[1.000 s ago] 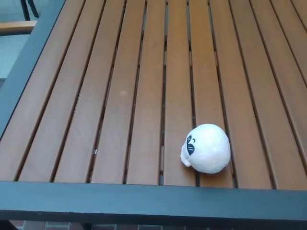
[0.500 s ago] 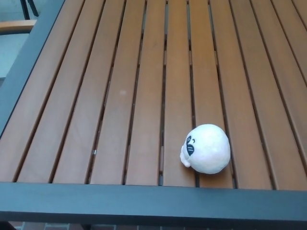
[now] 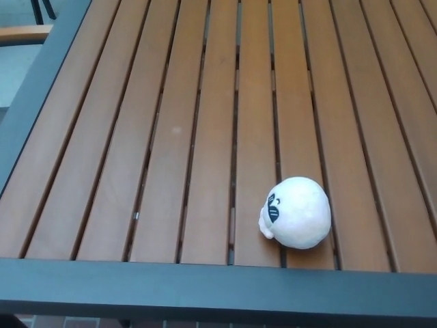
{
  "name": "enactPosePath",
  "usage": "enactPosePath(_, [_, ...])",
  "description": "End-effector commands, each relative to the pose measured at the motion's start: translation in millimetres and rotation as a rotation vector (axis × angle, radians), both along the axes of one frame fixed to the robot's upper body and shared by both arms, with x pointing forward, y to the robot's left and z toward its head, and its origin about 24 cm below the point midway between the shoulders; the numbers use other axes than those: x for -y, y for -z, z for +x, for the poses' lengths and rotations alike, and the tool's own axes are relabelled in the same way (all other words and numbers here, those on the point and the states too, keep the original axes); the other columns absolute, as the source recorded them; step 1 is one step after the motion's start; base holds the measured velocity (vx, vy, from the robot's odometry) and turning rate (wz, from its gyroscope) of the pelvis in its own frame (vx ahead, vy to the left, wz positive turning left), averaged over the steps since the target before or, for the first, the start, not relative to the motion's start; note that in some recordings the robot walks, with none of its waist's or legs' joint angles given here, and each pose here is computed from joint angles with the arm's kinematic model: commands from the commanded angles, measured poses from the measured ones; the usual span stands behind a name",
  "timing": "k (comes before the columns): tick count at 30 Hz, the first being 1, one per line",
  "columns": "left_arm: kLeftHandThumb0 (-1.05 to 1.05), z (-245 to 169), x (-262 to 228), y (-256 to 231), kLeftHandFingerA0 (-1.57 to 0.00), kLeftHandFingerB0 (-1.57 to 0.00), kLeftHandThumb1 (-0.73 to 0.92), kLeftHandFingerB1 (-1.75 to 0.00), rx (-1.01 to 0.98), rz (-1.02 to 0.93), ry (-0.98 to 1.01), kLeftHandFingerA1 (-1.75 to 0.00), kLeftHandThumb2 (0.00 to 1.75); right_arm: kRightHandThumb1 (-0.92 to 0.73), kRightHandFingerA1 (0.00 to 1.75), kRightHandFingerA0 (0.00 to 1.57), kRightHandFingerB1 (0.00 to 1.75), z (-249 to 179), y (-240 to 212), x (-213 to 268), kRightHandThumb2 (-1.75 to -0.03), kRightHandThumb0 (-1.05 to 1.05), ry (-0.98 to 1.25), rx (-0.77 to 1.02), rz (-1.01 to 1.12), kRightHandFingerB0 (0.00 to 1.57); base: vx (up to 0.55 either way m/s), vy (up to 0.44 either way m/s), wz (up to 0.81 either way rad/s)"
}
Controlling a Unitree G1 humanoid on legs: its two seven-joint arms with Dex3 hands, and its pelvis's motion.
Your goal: The robot uses its right hand to pick up the emotional support dumpling kept on the square table outside, turn around and walk towards the round table and place it in middle of the desk
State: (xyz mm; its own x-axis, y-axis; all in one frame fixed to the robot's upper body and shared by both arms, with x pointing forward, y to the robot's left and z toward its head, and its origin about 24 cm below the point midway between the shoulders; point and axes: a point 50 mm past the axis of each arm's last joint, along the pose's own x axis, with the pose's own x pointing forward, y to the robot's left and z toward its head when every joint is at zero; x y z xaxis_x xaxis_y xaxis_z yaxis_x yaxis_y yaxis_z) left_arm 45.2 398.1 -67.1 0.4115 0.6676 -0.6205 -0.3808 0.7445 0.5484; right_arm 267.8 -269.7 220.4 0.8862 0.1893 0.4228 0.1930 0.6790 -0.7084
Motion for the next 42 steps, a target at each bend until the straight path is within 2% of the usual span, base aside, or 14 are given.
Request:
enactPosePath(1, [-0.01,4,2,-5,-0.87,-0.80,0.72,-0.58,0.087,0.032,0.083,-0.63,0.69,-0.68,0.08,0.00,0.00,10,9,-123,-1.09,-1.05,-0.378,-0.331,-0.406,0.00,0.00,0.000,0.00])
enactPosePath(7, [0.00,4,3,-4,-0.86,-0.79,0.72,-0.57,0.092,0.028,0.082,-0.62,0.71,-0.67,0.07,0.00,0.00,9,38,-145,-1.08,-1.05,-0.438,-0.414,-0.489,0.00,0.00,0.000,0.00])
enactPosePath(8, [-0.04,5,3,-4,-0.84,-0.77,0.73,-0.56,0.091,0.030,0.091,-0.61,0.64,-0.67,0.05,0.00,0.00,9,47,-149,-1.09,-1.05,-0.448,-0.438,-0.508,0.00,0.00,0.000,0.00])
enactPosePath(10, [-0.04,7,3,-5,-0.84,-0.77,0.73,-0.56,0.089,0.033,0.104,-0.61,0.64,-0.67,0.05,0.00,0.00,8,60,-155,-1.09,-1.05,-0.462,-0.473,-0.538,0.00,0.00,0.000,0.00])
enactPosePath(17, [0.00,13,6,-4,-0.85,-0.78,0.73,-0.56,0.106,0.023,0.102,-0.60,0.69,-0.67,0.05,0.00,0.01,14,77,-165,-1.08,-1.05,-0.449,-0.535,-0.568,0.00,0.00,0.000,0.00])
enactPosePath(25, [0.02,19,13,-2,-0.84,-0.78,0.72,-0.57,0.120,0.022,0.108,-0.62,0.70,-0.67,0.02,0.00,0.02,32,87,-173,-1.07,-1.05,-0.394,-0.616,-0.605,0.00,0.00,0.000,0.00])
enactPosePath(29, [-0.01,19,12,-2,-0.85,-0.79,0.73,-0.57,0.112,0.030,0.124,-0.62,0.67,-0.69,0.05,0.00,0.04,40,108,-164,-1.10,-1.05,-0.308,-0.656,-0.730,0.00,0.00,0.000,0.00])
enactPosePath(31, [-0.01,19,12,-2,-0.85,-0.79,0.73,-0.57,0.112,0.031,0.125,-0.62,0.67,-0.69,0.05,0.00,0.04,41,109,-164,-1.10,-1.05,-0.304,-0.658,-0.737,0.00,0.00,0.000,0.00])
enactPosePath(32, [-0.04,18,13,-1,-0.87,-0.79,0.73,-0.59,0.114,0.026,0.127,-0.63,0.64,-0.68,0.01,0.00,0.10,43,118,-161,-1.09,-1.03,-0.279,-0.622,-0.792,0.11,0.00,0.000,0.00])
enactPosePath(33, [-0.03,18,15,0,-0.86,-0.79,0.73,-0.58,0.117,0.021,0.129,-0.62,0.65,-0.68,0.02,0.00,0.13,44,129,-158,-1.06,-1.02,-0.255,-0.573,-0.868,0.11,0.00,0.000,0.00])
enactPosePath(37, [-0.03,18,16,0,-0.86,-0.79,0.73,-0.58,0.117,0.021,0.130,-0.62,0.65,-0.68,0.02,0.00,0.13,46,132,-157,-1.06,-1.02,-0.249,-0.553,-0.892,0.11,0.00,0.000,0.00])
enactPosePath(38, [-0.01,17,18,2,-0.86,-0.78,0.73,-0.57,0.116,0.015,0.134,-0.62,0.67,-0.65,0.04,0.00,0.28,47,137,-160,-1.04,-0.98,-0.236,-0.487,-0.954,0.06,0.00,0.000,0.00])
enactPosePath(41, [-0.01,17,18,3,-0.86,-0.78,0.73,-0.57,0.116,0.012,0.135,-0.62,0.67,-0.65,0.04,0.00,0.28,48,140,-161,-1.04,-0.98,-0.232,-0.453,-0.983,0.06,0.00,0.000,0.00])
enactPosePath(42, [-0.01,16,19,4,-0.85,-0.78,0.73,-0.57,0.113,0.008,0.142,-0.61,0.67,-0.61,0.09,0.05,0.33,49,143,-161,-1.03,-0.92,-0.229,-0.432,-1.007,0.11,0.00,0.000,0.00])
